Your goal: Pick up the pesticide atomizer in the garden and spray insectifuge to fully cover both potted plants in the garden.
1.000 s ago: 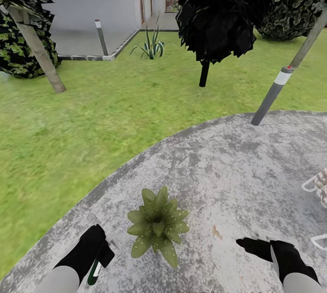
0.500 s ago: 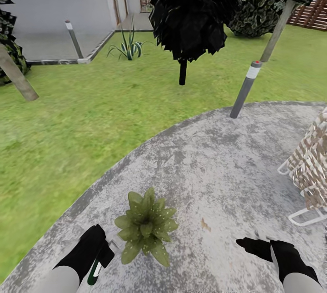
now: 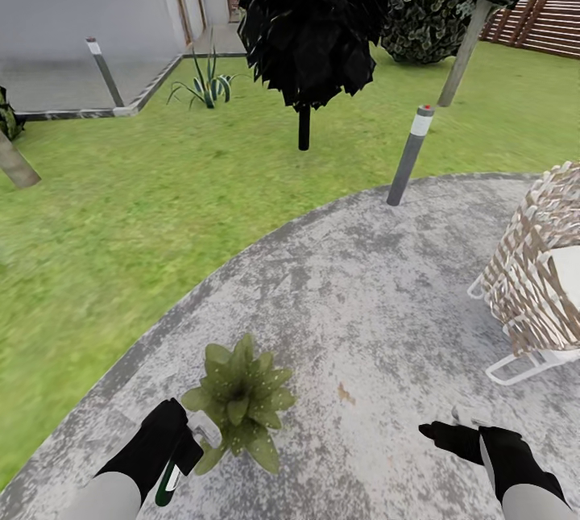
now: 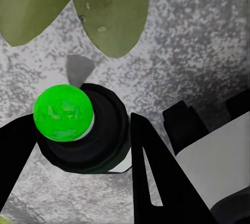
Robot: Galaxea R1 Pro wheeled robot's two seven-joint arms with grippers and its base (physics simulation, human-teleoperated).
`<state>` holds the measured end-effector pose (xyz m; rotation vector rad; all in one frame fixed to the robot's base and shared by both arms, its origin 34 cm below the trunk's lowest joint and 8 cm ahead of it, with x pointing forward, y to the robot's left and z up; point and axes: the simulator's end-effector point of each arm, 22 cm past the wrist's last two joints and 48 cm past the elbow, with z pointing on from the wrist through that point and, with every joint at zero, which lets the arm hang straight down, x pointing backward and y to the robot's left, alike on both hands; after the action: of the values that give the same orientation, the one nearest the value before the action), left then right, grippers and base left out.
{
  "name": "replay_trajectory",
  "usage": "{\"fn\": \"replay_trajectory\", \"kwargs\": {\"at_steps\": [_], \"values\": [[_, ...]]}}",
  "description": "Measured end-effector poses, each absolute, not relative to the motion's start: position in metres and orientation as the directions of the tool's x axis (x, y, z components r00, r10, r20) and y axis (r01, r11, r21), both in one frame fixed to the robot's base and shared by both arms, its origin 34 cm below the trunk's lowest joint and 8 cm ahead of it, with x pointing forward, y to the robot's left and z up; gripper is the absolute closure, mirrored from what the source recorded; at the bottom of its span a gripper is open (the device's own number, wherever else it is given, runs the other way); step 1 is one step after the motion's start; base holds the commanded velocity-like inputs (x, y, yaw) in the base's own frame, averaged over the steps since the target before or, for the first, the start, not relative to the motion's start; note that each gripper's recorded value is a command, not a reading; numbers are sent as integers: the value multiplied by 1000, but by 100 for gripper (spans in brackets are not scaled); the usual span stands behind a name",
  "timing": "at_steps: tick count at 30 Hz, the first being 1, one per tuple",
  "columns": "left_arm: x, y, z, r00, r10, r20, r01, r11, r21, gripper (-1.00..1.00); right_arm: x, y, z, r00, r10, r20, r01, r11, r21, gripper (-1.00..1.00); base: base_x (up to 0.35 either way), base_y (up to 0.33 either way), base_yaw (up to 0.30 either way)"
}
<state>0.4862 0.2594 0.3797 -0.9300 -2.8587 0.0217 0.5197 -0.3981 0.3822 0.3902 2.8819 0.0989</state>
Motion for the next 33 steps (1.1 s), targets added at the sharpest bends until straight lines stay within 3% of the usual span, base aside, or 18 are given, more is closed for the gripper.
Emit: {"fn": "replay_trajectory", "kwargs": {"at_steps": [5,19,28,33], "values": [[486,259,380,-801,585,124,583,810,-55,100,520,-398,382,-938,269,-218,254,962,96,-100,-122,231,-127],[486,260,380,-802,585,124,583,811,-55,100,519,-398,382,-938,269,-219,254,962,96,-100,-25,307,-292],[486,260,380,-802,584,125,582,811,-55,100,520,-399,382,-938,269,-219,254,963,95,-100,0,313,-42],[486,260,380,-801,586,125,584,810,-56,100,519,-399,382,-938,270,-219,255,962,95,-100,0,85,-226]]}}
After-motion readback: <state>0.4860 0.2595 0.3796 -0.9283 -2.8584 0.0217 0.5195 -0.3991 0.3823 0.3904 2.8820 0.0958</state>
